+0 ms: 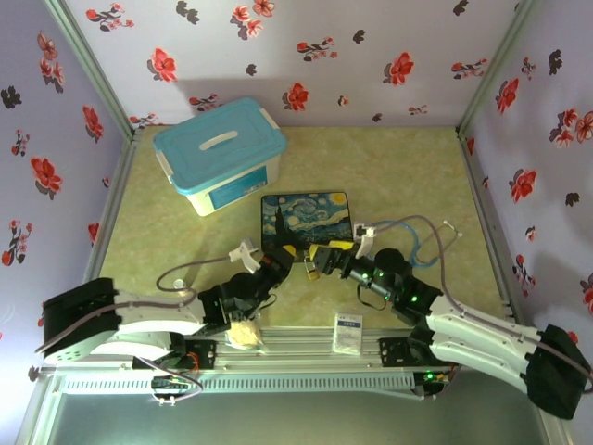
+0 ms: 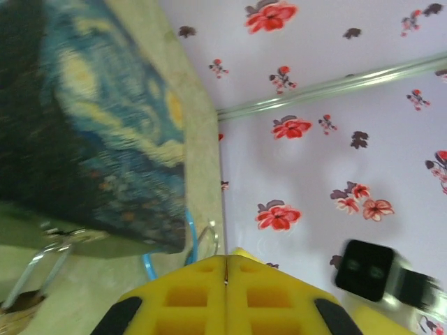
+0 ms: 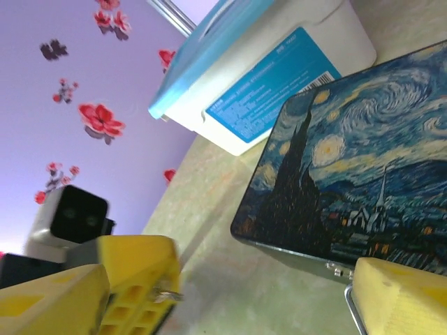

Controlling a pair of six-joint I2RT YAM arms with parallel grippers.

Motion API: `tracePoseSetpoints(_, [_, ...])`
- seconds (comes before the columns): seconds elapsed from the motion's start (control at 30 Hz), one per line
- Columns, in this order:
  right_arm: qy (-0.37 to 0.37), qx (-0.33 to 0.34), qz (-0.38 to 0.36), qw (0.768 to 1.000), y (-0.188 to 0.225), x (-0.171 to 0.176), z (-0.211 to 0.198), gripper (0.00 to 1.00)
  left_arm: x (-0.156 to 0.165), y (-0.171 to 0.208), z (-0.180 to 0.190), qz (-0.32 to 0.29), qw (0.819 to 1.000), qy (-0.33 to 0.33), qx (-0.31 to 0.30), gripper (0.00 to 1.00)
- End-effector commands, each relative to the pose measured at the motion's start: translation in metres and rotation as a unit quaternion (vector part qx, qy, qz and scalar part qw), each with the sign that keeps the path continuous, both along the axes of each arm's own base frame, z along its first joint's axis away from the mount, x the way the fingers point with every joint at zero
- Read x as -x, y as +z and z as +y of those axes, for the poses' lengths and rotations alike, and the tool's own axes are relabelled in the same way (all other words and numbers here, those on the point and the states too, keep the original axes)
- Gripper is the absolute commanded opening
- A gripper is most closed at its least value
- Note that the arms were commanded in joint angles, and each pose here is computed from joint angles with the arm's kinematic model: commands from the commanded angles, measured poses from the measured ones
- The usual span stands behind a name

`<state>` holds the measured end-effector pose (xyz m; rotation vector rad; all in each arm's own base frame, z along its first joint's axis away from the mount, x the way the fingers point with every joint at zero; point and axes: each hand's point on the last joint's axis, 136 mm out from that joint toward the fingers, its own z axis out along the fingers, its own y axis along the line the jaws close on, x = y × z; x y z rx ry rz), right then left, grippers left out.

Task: Unlock a padlock with a key

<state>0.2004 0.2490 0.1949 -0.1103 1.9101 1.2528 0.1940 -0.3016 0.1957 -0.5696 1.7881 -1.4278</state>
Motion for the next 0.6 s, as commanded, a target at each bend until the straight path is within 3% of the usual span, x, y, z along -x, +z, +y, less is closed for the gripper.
tracePoseSetpoints(0.0, [0.114, -0.048, 0.007, 0.992, 0.011, 0.029, 0.011, 0.86, -0.001, 0.007, 0.004, -0.060, 0.991, -0.008, -0.119, 0.00])
tracePoseSetpoints(0.23, [0.212, -0.111, -0.030, 0.970, 0.050, 0.055, 0.024, 0.73, 0.016, 0.047, -0.016, -0.145, 0.977, -0.090, -0.131, 0.00])
tracePoseSetpoints(0.47, [0.241, -0.118, -0.049, 0.962, 0.065, 0.057, 0.033, 0.57, 0.027, 0.079, -0.030, -0.187, 0.968, -0.132, -0.104, 0.00])
tracePoseSetpoints(0.57, [0.247, -0.119, -0.048, 0.960, 0.065, 0.059, 0.033, 0.56, 0.031, 0.094, -0.029, -0.204, 0.962, -0.142, -0.115, 0.00])
